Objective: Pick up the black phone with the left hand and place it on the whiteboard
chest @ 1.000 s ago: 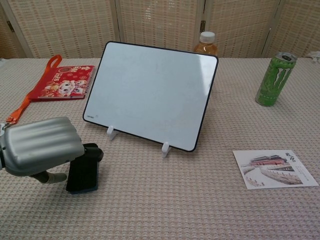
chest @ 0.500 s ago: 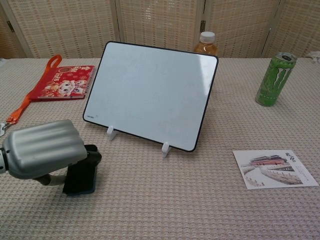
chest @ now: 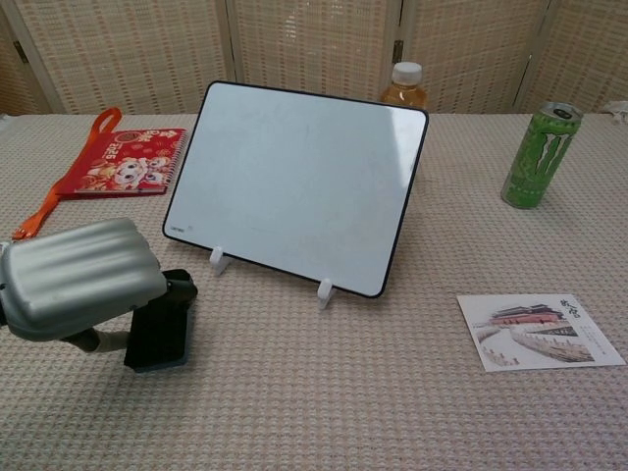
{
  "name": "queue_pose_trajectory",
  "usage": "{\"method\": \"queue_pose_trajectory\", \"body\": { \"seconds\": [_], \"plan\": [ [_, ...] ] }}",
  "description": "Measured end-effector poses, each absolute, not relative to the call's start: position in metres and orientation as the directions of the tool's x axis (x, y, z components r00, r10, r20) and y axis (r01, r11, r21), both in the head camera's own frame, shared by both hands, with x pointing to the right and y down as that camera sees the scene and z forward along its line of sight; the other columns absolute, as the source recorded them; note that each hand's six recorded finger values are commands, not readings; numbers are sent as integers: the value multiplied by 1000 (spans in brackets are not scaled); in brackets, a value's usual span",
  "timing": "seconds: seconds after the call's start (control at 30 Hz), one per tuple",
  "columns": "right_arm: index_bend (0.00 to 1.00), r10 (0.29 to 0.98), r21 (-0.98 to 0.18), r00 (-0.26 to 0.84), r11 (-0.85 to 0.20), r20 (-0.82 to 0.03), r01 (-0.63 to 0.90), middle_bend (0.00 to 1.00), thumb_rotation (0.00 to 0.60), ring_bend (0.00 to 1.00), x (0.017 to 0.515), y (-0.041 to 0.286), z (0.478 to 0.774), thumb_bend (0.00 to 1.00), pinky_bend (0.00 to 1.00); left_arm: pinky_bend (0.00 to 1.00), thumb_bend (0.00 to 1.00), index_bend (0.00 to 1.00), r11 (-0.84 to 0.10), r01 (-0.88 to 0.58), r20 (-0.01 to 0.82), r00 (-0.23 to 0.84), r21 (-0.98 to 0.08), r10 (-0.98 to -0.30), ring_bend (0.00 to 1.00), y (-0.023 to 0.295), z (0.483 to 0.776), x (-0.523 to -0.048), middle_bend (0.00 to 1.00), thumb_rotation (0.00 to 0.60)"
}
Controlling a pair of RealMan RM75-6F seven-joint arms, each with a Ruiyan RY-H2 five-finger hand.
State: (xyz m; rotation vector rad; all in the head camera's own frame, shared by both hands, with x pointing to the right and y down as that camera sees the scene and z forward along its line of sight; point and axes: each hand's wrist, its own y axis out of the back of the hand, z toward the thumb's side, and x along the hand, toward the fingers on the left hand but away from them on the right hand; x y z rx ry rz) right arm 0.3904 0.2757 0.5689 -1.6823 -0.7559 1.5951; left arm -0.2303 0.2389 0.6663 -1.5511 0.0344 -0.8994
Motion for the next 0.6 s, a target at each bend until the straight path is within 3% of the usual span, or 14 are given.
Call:
{"method": "queue_pose_trajectory", "body": {
  "seconds": [0.17,0.37,0.6],
  "plan": [
    [0,799,-803,77,-594,-596,-48,0,600,0,390,276,569,299,0,1000,289,664,-207,374,417,669,-904,-616,944,225,651,-236,1000,600],
    [0,800,-803,76,-594,-596,-50,0,600,0,390,276,570,298,0,1000,295,655,-207,164,264,560,-964,-785,944,203,639,-246,1000,600],
    [0,800,-804,76,-593,-595,-47,0,600,0,390,276,569,298,0,1000,295,640,-249,-8,223,417,-968,-881,945,185,648,-240,1000,600]
  ]
}}
